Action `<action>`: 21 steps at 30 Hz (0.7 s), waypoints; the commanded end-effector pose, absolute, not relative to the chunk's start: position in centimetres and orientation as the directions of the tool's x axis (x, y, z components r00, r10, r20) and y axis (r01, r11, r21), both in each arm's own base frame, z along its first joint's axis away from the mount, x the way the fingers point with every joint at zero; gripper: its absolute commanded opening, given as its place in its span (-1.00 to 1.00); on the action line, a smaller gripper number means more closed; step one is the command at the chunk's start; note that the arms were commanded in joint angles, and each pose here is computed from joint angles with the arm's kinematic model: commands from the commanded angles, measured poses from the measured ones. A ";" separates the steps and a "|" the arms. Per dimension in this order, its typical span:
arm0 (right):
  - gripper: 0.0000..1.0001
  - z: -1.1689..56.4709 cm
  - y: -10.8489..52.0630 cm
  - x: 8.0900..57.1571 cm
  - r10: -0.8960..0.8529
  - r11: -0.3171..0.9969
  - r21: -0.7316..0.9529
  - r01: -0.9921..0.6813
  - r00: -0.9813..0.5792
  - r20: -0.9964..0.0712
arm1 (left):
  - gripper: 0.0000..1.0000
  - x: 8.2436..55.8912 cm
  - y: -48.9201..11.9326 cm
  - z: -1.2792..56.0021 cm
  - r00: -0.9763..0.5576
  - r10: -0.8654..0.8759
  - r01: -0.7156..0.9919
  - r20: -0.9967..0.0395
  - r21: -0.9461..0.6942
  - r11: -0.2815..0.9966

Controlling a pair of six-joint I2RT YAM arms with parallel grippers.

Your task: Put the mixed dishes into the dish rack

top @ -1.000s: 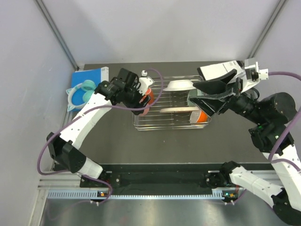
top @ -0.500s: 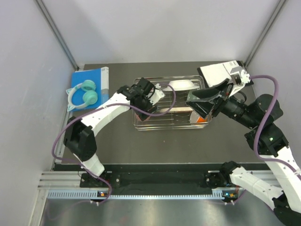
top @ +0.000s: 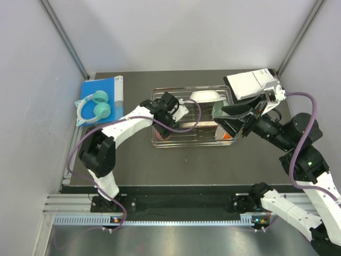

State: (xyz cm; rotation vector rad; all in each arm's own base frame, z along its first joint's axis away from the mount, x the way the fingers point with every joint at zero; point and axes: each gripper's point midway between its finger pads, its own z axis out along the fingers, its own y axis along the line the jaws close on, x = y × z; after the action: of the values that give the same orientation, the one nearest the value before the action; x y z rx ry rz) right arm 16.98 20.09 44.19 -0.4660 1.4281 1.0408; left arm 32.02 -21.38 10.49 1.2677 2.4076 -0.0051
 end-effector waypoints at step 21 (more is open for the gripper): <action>0.31 42.6 20.1 17.7 0.285 0.529 0.327 -0.783 -0.199 -0.938 | 0.98 32.8 -23.6 13.7 -0.495 0.726 0.767 -0.477 0.153 0.623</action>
State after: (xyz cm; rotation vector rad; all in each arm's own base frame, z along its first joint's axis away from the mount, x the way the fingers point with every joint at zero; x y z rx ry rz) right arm 17.63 20.30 42.03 -0.4550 1.4929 1.0313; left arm 32.10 -21.82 9.40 1.2236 2.4355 -0.0226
